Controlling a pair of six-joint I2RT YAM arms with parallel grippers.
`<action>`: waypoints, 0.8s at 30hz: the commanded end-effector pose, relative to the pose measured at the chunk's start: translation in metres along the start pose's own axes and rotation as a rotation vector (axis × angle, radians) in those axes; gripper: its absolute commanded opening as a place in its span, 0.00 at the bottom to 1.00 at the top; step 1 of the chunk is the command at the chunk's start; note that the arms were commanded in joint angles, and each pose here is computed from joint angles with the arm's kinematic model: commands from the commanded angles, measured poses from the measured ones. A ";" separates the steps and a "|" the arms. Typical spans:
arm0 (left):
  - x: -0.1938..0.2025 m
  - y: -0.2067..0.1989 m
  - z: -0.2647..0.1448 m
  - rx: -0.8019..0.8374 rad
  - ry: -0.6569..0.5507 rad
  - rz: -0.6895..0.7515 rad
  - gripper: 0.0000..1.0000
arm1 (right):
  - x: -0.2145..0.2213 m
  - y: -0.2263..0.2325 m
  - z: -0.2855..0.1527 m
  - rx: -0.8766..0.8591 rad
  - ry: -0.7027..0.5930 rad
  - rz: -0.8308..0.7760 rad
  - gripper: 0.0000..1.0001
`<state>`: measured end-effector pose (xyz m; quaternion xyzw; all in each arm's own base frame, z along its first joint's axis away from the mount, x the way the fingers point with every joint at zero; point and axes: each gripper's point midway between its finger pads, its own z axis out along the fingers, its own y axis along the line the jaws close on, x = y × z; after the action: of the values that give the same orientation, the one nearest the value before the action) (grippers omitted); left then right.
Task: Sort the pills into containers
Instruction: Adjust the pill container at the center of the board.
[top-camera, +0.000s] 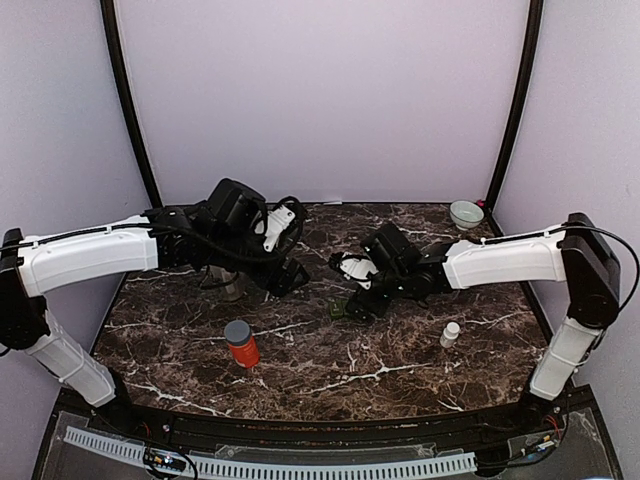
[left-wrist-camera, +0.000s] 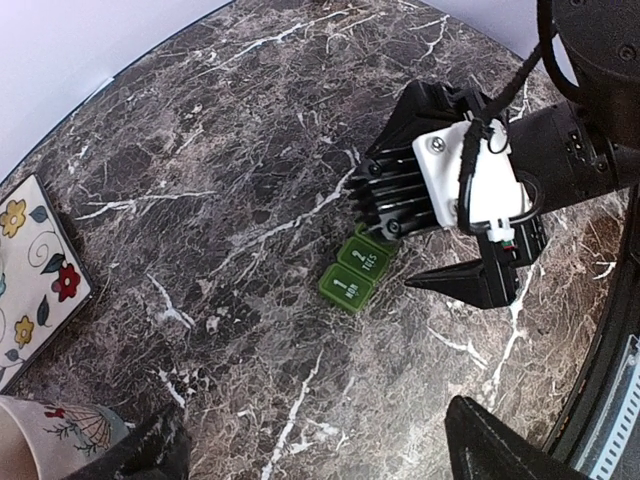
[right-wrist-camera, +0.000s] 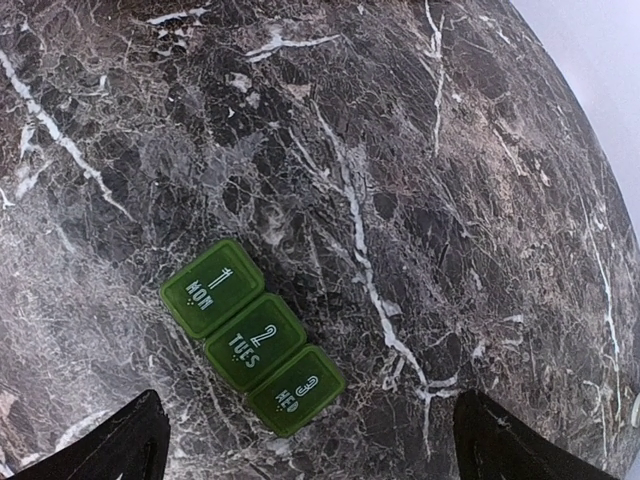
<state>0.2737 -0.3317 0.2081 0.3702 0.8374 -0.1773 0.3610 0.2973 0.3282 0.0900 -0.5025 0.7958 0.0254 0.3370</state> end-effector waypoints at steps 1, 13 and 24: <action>-0.006 -0.006 -0.004 0.062 0.009 -0.004 0.91 | -0.007 0.003 0.007 -0.051 -0.005 -0.028 1.00; -0.008 0.001 -0.004 0.140 0.003 -0.086 0.89 | 0.001 0.007 0.026 -0.085 0.015 -0.050 1.00; -0.004 0.001 -0.002 0.158 0.016 -0.099 0.87 | -0.004 -0.006 0.035 -0.077 0.010 -0.083 1.00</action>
<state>0.2747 -0.3310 0.2047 0.3595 0.8430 -0.2469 0.3149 0.3041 0.3291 0.0512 -0.5457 0.7870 0.0328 0.2861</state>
